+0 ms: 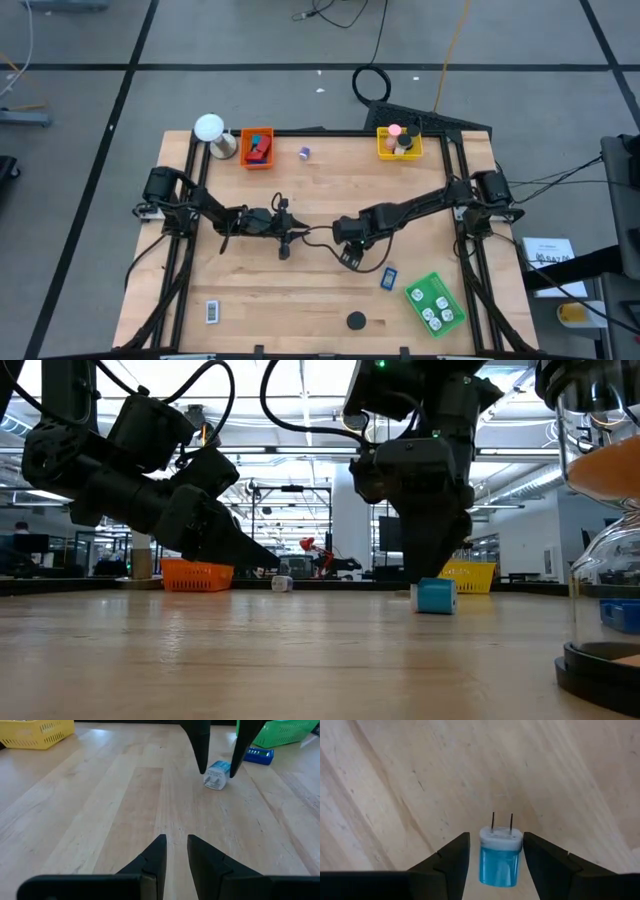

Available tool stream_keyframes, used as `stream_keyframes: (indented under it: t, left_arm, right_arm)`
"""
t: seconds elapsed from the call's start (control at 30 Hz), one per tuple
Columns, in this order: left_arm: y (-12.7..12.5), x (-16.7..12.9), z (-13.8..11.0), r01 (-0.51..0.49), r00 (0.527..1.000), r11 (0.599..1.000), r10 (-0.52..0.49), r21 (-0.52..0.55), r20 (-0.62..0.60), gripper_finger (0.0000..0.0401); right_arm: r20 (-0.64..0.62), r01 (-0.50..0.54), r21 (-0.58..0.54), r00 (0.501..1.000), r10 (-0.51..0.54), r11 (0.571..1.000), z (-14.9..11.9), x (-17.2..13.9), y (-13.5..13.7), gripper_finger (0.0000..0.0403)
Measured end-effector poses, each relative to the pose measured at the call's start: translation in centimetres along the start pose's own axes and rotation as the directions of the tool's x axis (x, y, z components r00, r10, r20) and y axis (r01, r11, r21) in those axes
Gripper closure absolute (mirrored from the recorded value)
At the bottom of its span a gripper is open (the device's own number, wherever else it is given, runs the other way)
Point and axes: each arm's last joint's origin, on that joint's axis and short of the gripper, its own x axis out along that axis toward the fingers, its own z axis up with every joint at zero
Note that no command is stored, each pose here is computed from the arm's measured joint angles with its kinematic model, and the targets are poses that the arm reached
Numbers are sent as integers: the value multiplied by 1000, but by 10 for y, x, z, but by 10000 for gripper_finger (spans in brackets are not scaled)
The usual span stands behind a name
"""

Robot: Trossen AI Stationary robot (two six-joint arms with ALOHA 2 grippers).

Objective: Pick & Place Office items
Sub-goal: Put the light blue charger adapter into the green bin

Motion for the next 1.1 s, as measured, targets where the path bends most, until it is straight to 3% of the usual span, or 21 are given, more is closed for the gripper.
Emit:
stream_keyframes:
  t: [0.47, 0.77, 0.87, 0.97, 1.1]
  left_arm:
    - [0, 0, 0, 0, 1000, 1000, 0, -1, -3, 325]
    - [0, 0, -1, 0, 1000, 1000, 0, -2, -9, 325]
    - [0, 0, -1, 0, 1000, 1000, 0, -4, -13, 325]
    - [-1, 0, -2, 4, 1000, 1000, -4, -2, -16, 325]
    - [-4, -1, -2, 13, 1000, 1000, -13, 6, -15, 325]
  right_arm:
    - [-64, 28, -19, 998, -29, 999, -1, 23, -3, 229]
    - [0, 44, -86, 999, -44, 995, 1, 12, -3, 269]
    - [73, 109, -146, 992, -99, 983, 1, 6, -1, 272]
    - [250, 237, -217, 951, -180, 947, 1, 1, 5, 270]
    - [469, 235, -249, 878, -95, 940, -1, 17, 6, 270]
